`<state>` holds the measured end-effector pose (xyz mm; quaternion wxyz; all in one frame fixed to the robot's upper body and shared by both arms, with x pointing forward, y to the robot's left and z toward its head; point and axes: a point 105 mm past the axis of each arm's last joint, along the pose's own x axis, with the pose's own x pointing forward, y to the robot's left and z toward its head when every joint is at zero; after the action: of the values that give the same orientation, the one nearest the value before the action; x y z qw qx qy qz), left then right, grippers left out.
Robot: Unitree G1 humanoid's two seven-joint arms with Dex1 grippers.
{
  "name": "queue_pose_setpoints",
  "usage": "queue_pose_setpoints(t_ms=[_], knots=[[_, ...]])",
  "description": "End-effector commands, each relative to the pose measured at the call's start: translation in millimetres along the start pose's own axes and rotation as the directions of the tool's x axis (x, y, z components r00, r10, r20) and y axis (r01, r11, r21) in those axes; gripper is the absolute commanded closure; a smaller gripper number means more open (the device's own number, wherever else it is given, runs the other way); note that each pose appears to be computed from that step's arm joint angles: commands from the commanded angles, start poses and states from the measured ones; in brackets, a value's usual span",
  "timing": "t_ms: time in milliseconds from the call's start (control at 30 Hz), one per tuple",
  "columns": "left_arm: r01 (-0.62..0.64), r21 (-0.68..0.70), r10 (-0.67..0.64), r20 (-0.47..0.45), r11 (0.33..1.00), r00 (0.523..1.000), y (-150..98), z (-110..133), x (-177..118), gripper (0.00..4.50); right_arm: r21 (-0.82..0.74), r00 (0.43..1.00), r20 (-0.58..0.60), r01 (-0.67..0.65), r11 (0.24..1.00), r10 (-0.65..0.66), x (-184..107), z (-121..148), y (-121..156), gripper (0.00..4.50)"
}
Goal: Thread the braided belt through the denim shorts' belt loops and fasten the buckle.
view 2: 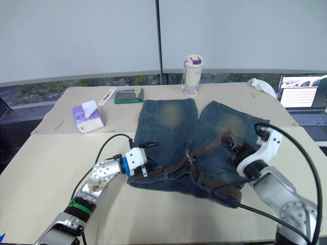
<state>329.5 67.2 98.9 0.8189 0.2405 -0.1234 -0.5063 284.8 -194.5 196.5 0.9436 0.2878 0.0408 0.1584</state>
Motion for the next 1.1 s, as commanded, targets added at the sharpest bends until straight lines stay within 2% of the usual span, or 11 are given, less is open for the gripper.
queue_pose_setpoints(t_ms=[33, 133, 200, 300, 433, 633, 833, 900, 967, 1033, 1100], knots=[[-0.07, -0.028, 0.073, 0.151, 0.997, 0.986, 21.2, 33.1, -0.3, 0.03, 0.031, 0.984, 0.066, -0.165, 0.986, 0.162, 11.8, 19.8, 50.4, 4.5], [-0.086, -0.138, 0.122, 0.276, 0.987, 0.954, 28.3, 65.2, 7.9, 0.03, 0.075, 0.981, 0.044, -0.19, 0.979, 0.187, 29.0, 10.2, 71.8, 4.5], [-0.082, -0.178, 0.137, 0.322, 0.981, 0.937, 29.5, 82.4, 14.2, 0.03, 0.109, 0.983, 0.036, -0.183, 0.977, 0.18, 39.7, 3.9, 79.8, 4.5], [-0.112, -0.173, 0.161, 0.302, 0.979, 0.94, 28.7, 91.1, 25.8, 0.03, 0.182, 0.985, 0.033, -0.174, 0.968, 0.171, 50.1, -4.4, 87.4, 4.5], [-0.233, -0.168, 0.27, 0.256, 0.958, 0.928, 34.7, 91.0, 35.3, 0.03, 0.217, 0.987, 0.036, -0.159, 0.963, 0.154, 55.3, -9.2, 89.4, 4.5], [-0.28, -0.132, 0.304, 0.229, 0.951, 0.925, 27.6, 89.6, 41.3, 1.79, 0.228, 0.988, 0.048, -0.151, 0.962, 0.144, 55.8, -10.1, 91.1, 4.5], [-0.335, -0.109, 0.351, 0.186, 0.936, 0.918, 33.5, 85.4, 44.0, 3.86, 0.209, 0.99, 0.047, -0.137, 0.968, 0.13, 54.5, -11.2, 88.4, 4.5], [-0.329, -0.139, 0.349, 0.166, 0.934, 0.922, 30.9, 82.5, 45.2, 4.46, 0.167, 0.991, 0.048, -0.132, 0.977, 0.126, 53.4, -11.5, 86.8, 4.5], [-0.299, -0.21, 0.327, 0.117, 0.931, 0.938, 25.5, 74.3, 47.0, 4.5, 0.156, 0.979, 0.078, -0.198, 0.968, 0.187, 51.4, -7.6, 94.0, 3.64], [-0.259, -0.299, 0.285, 0.045, 0.918, 0.958, 15.9, 60.9, 47.6, 4.5, 0.139, 0.97, 0.102, -0.234, 0.962, 0.221, 50.2, -4.8, 96.4, 3.11], [-0.312, -0.45, 0.33, -0.04, 0.837, 0.943, 17.7, 43.9, 41.0, 4.5, -0.006, 0.967, 0.104, -0.232, 0.973, 0.232, 49.3, -7.6, 91.9, 2.3]])
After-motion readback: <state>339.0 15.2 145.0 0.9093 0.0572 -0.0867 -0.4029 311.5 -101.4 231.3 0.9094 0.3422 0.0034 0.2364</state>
